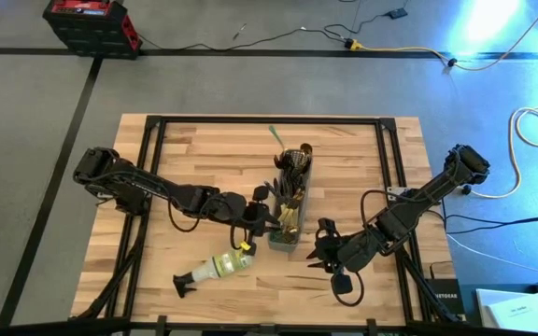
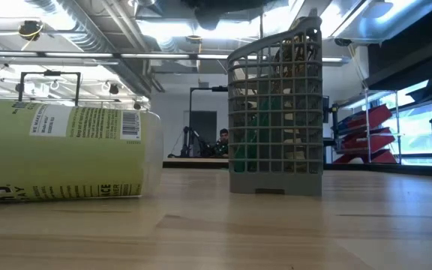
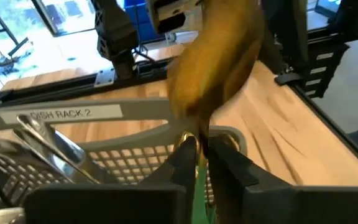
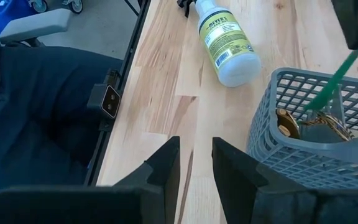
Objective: Sort silverware
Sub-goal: Put the spoon into the silverware basket, then move the silverware basket to the middle right of the table
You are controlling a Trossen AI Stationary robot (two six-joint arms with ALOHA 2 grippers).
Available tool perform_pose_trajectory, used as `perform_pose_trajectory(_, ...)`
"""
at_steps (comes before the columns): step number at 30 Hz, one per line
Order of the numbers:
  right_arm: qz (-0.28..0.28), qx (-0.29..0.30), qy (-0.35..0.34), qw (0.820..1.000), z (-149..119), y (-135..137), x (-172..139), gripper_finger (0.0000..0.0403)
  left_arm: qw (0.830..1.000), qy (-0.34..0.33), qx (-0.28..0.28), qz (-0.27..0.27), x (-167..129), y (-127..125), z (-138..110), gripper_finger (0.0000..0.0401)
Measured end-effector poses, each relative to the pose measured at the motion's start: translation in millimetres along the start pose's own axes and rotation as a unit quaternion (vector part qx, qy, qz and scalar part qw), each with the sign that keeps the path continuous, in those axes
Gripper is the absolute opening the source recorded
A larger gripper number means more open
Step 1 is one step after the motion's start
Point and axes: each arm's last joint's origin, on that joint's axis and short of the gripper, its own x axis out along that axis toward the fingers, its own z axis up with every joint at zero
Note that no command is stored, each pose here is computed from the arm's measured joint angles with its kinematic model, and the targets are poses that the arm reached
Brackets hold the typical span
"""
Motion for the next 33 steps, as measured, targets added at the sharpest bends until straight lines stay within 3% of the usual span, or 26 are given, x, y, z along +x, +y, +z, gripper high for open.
perform_pose_trajectory(4,0.003,0.001,0.002,1.0,-0.1,0.2,0.0,0.0076,0.999,-0.003,-0.039,0.0,0.2,0.9,0.4,0.0077)
perform_pose_trajectory(9,0.01,0.006,0.005,1.0,-0.4,0.8,-0.1,0.0076,0.999,-0.006,-0.036,-0.007,0.2,3.5,3.9,0.0127)
perform_pose_trajectory(16,-0.002,-0.017,-0.002,1.0,0.2,0.6,2.8,0.0076,1.0,-0.008,-0.011,-0.009,-14.6,5.3,14.1,0.0152)
perform_pose_trajectory(18,-0.047,-0.046,0.031,0.997,-7.8,-5.0,3.0,0.0075,1.0,0.004,-0.009,-0.008,-25.4,5.9,17.4,0.0149)
perform_pose_trajectory(21,-0.167,-0.068,0.091,0.979,-30.6,-20.2,7.1,0.0061,1.0,0.017,-0.003,0.004,-44.6,2.3,23.8,0.0139)
perform_pose_trajectory(26,-0.24,-0.072,0.107,0.962,-66.5,-44.0,29.6,0.0009,0.994,0.077,0.023,0.074,-67.0,-13.0,20.3,0.0122)
perform_pose_trajectory(30,-0.343,-0.052,0.099,0.932,-92.9,-70.8,37.0,0.001,0.975,0.133,0.051,0.171,-67.5,-13.9,-7.0,0.0097)
perform_pose_trajectory(33,-0.382,-0.021,0.1,0.919,-104.8,-90.4,40.6,0.0006,0.972,0.179,0.033,0.15,-61.0,0.3,-41.6,0.0062)
